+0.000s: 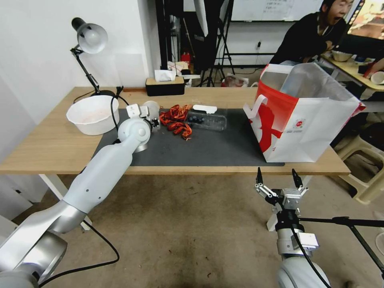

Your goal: Pick up the trash from the table and place it into the takeout bag.

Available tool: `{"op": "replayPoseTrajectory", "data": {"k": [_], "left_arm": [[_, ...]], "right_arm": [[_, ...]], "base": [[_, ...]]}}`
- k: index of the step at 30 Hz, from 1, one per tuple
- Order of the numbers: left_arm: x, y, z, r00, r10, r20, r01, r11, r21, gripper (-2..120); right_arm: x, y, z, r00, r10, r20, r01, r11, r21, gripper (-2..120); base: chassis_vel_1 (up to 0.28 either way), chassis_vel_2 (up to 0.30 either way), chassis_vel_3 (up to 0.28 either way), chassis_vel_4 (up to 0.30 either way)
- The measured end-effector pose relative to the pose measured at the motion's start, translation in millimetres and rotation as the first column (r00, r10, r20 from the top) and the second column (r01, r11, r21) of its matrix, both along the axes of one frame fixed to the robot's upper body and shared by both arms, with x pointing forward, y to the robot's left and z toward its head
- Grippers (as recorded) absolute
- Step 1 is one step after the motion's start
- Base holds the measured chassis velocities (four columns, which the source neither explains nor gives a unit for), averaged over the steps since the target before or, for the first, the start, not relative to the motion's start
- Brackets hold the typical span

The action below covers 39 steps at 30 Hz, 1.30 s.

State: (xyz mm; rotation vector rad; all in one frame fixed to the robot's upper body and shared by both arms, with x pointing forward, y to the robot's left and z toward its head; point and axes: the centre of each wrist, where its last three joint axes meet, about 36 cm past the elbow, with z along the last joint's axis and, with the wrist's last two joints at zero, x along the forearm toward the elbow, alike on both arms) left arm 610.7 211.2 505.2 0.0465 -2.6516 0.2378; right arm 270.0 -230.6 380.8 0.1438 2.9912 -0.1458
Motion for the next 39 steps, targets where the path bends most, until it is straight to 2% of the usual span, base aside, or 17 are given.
{"op": "replayPoseTrajectory", "data": {"k": [3, 7, 10, 12, 14, 15, 17, 18, 21, 23, 26, 27, 30, 31, 34, 35, 39], "left_arm": [[-3.9, 5.5, -7.5, 0.995, -0.044, 0.094, 0.041, 0.999, 0.033, 14], [-8.1, 12.2, -15.6, 0.961, -0.126, 0.248, 0.11, 0.991, 0.079, 7], [-10.6, 16.4, -19.0, 0.905, -0.213, 0.367, 0.187, 0.977, 0.105, 3], [-11.4, 16.0, -18.6, 0.888, -0.236, 0.395, 0.212, 0.972, 0.103, 3], [-11.8, 14.5, -16.2, 0.816, -0.317, 0.483, 0.309, 0.946, 0.098, 3], [-11.8, 14.5, -16.2, 0.816, -0.317, 0.483, 0.309, 0.946, 0.098, 3], [-9.8, 11.2, -9.4, 0.731, -0.386, 0.563, 0.401, 0.91, 0.103, 3], [-9.8, 11.2, -9.4, 0.731, -0.386, 0.563, 0.401, 0.91, 0.103, 3], [-3.3, -2.1, 8.4, 0.611, -0.446, 0.654, 0.509, 0.854, 0.106, 3], [-2.1, -5.0, 11.5, 0.593, -0.455, 0.664, 0.526, 0.843, 0.108, 3], [5.4, -30.6, 32.3, 0.482, -0.52, 0.705, 0.633, 0.763, 0.13, 3], [5.4, -30.6, 32.3, 0.482, -0.52, 0.705, 0.633, 0.763, 0.13, 3], [9.0, -60.8, 47.2, 0.413, -0.57, 0.71, 0.701, 0.697, 0.152, 3], [9.0, -60.8, 47.2, 0.413, -0.57, 0.71, 0.701, 0.697, 0.152, 3], [14.3, -105.1, 74.6, 0.331, -0.63, 0.702, 0.761, 0.618, 0.197, 3], [14.3, -105.1, 74.6, 0.331, -0.63, 0.702, 0.761, 0.618, 0.197, 3], [19.4, -139.4, 99.0, 0.278, -0.667, 0.692, 0.792, 0.567, 0.228, 3]], "right_arm": [[0.1, 0.0, -0.6, 1.0, -0.001, -0.001, 0.001, 1.0, 0.001, 100], [0.3, 0.0, -0.5, 1.0, -0.001, 0.0, 0.001, 1.0, 0.001, 100], [0.8, -0.2, -0.5, 1.0, -0.002, 0.001, 0.002, 1.0, 0.0, 100], [0.8, -0.1, -0.5, 1.0, -0.002, 0.001, 0.002, 1.0, 0.0, 100], [0.5, 0.1, -0.7, 1.0, -0.002, 0.0, 0.002, 1.0, 0.001, 100], [0.5, 0.1, -0.7, 1.0, -0.002, 0.0, 0.002, 1.0, 0.001, 100], [0.2, 0.0, -0.9, 1.0, -0.002, -0.001, 0.002, 1.0, 0.0, 100], [0.2, 0.0, -0.9, 1.0, -0.002, -0.001, 0.002, 1.0, 0.0, 100], [0.2, -0.4, -0.9, 1.0, -0.001, -0.001, 0.001, 1.0, -0.002, 100], [0.2, -0.5, -0.9, 1.0, -0.001, -0.001, 0.001, 1.0, -0.002, 100], [0.0, -0.6, -1.0, 1.0, -0.002, -0.002, 0.002, 1.0, -0.003, 100], [0.0, -0.6, -1.0, 1.0, -0.002, -0.002, 0.002, 1.0, -0.003, 100], [0.1, -0.3, -0.9, 1.0, -0.003, -0.002, 0.003, 1.0, -0.001, 100], [0.1, -0.3, -0.9, 1.0, -0.003, -0.002, 0.003, 1.0, -0.001, 100], [0.7, 0.4, -1.4, 1.0, -0.006, -0.001, 0.006, 1.0, 0.0, 100], [0.7, 0.4, -1.4, 1.0, -0.006, -0.001, 0.006, 1.0, 0.0, 100], [0.6, 0.4, -1.5, 1.0, -0.008, -0.001, 0.008, 1.0, 0.001, 100]], "base": [[0.0, 0.0, 0.0, 0.0], [0.0, 0.0, 0.0, 0.0], [0.0, 0.0, 0.0, 0.0], [0.0, 0.0, 0.0, 0.0], [0.0, 0.0, 0.0, 0.0], [0.0, 0.0, 0.0, 0.0], [0.0, 0.0, 0.0, 0.0], [0.0, 0.0, 0.0, 0.0], [0.0, 0.0, 0.0, 0.0], [0.0, 0.0, 0.0, 0.0], [0.0, 0.0, 0.0, 0.0], [0.0, 0.0, 0.0, 0.0], [0.0, 0.0, 0.0, 0.0], [0.0, 0.0, 0.0, 0.0], [0.0, 0.0, 0.0, 0.0], [0.0, 0.0, 0.0, 0.0], [0.0, 0.0, 0.0, 0.0]]}}
